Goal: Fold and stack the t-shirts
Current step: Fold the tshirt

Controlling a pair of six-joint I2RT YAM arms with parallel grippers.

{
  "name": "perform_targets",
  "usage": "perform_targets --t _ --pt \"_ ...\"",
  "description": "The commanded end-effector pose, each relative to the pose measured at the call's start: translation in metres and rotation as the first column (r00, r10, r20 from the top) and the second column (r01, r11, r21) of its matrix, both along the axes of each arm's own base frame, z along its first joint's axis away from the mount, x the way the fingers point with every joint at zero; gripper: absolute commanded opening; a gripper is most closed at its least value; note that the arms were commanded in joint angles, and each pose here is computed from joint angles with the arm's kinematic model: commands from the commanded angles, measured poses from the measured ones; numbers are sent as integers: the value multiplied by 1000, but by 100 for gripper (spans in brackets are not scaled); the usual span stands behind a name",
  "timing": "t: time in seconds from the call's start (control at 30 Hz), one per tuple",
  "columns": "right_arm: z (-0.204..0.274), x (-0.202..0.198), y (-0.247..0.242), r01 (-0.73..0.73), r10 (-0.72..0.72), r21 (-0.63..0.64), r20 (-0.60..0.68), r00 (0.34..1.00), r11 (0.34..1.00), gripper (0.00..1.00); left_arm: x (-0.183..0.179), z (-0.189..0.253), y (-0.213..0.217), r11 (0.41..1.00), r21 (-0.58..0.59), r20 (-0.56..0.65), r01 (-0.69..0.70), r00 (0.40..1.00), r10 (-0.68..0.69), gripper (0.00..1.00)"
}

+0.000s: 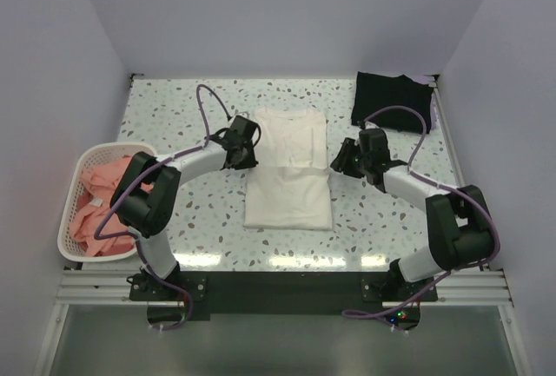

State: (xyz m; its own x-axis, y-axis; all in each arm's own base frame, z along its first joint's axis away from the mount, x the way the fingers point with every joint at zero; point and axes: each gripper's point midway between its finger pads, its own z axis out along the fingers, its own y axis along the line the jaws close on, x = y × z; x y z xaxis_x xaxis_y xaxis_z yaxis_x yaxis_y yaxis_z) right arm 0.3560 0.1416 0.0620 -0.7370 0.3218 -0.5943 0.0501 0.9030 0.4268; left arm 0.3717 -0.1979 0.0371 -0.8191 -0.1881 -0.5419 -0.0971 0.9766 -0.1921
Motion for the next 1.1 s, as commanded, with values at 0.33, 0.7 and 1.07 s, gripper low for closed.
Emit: perform_targets --t 0.33,0.7,1.07 --pt "4 12 20 -68 59 91 99 993 994 40 7 4 -1 999 -36 44 2 999 -1 25" --pt "3 24 30 -86 76 114 89 993 990 39 6 -2 -3 998 -60 41 5 999 -2 25" --pt "-2 29 41 -95 84 178 69 994 980 27 7 -5 -6 997 -82 38 2 999 1 19"
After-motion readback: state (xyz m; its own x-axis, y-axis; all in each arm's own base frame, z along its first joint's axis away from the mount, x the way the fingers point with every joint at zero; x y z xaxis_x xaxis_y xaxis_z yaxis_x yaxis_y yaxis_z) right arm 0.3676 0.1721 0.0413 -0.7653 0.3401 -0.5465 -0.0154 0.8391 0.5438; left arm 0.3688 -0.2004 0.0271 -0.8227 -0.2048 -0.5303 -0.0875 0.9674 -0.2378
